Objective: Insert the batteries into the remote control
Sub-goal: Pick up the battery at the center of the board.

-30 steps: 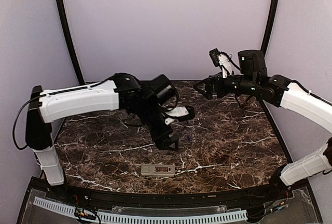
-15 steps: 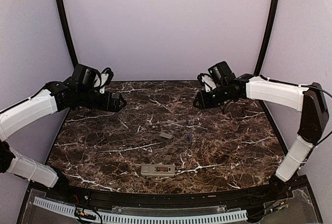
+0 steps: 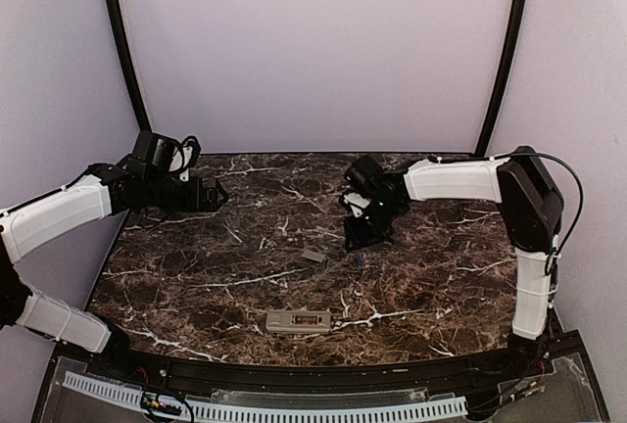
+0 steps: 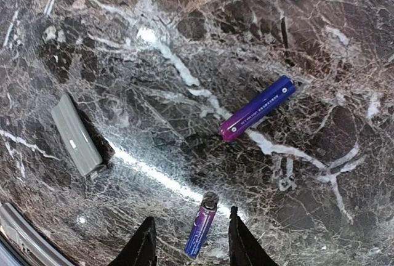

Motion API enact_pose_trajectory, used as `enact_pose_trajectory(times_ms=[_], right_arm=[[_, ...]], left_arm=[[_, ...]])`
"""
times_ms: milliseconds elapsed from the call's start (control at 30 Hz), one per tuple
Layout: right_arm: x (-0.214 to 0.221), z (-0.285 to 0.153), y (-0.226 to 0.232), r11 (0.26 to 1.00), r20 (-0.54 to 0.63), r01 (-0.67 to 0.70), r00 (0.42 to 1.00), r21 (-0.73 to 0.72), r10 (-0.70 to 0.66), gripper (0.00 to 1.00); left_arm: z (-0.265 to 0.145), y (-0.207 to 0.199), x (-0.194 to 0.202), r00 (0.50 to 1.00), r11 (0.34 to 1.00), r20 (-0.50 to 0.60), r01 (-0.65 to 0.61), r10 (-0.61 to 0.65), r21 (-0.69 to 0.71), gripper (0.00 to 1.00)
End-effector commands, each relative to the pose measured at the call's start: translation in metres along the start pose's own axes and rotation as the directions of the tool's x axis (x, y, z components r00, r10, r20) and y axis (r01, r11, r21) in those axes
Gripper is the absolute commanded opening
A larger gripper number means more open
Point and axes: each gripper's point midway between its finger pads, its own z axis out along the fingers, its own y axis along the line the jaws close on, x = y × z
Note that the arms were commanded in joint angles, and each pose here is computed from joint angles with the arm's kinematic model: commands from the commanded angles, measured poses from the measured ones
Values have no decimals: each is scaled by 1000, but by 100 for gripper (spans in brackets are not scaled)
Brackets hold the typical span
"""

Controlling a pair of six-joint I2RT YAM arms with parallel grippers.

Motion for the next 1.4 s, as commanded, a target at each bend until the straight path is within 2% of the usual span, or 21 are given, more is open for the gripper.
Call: enact_pose_trajectory(times_ms=[0,633,1367], right_arm=[[10,8,8,1000,-62,12,998,15,-11,36],[31,28,-4,996,-139,33,990,88,-20,21],[57,15,-8,989,-174,25,985,145,1,23]], left_arm=[[-1,1,1,1000,1000,3,-9,9,9,99],[-1,1,-1,1000,1000,3,-16,16,17,99],[-5,-1,-5,1000,999,17,-12,11,40,98]])
